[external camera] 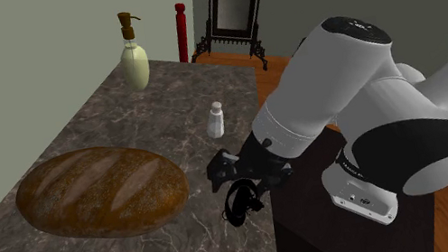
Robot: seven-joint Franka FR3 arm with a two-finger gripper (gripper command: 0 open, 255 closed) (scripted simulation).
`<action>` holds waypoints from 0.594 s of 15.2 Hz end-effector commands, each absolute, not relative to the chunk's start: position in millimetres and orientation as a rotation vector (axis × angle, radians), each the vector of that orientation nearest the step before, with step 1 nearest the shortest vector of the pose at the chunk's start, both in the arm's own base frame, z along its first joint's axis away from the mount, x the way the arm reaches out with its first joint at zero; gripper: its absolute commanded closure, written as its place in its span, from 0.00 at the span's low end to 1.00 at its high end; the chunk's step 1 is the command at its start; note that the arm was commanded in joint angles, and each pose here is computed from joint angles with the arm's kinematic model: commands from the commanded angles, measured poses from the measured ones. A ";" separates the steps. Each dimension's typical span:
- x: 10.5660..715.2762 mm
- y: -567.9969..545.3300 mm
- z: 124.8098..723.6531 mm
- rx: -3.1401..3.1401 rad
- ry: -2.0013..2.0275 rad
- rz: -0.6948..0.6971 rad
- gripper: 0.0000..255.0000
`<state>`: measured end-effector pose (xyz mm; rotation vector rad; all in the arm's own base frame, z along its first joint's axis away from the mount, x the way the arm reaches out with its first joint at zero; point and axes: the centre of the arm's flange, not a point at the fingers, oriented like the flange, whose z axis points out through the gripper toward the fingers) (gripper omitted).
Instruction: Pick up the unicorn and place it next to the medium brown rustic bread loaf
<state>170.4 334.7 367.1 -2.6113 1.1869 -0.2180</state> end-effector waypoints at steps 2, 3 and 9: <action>162.4 326.4 345.5 -2.708 1.236 -0.157 1.00; 165.6 330.1 345.5 -2.707 1.236 -0.156 0.00; 160.2 325.0 358.5 -2.708 1.236 -0.157 0.00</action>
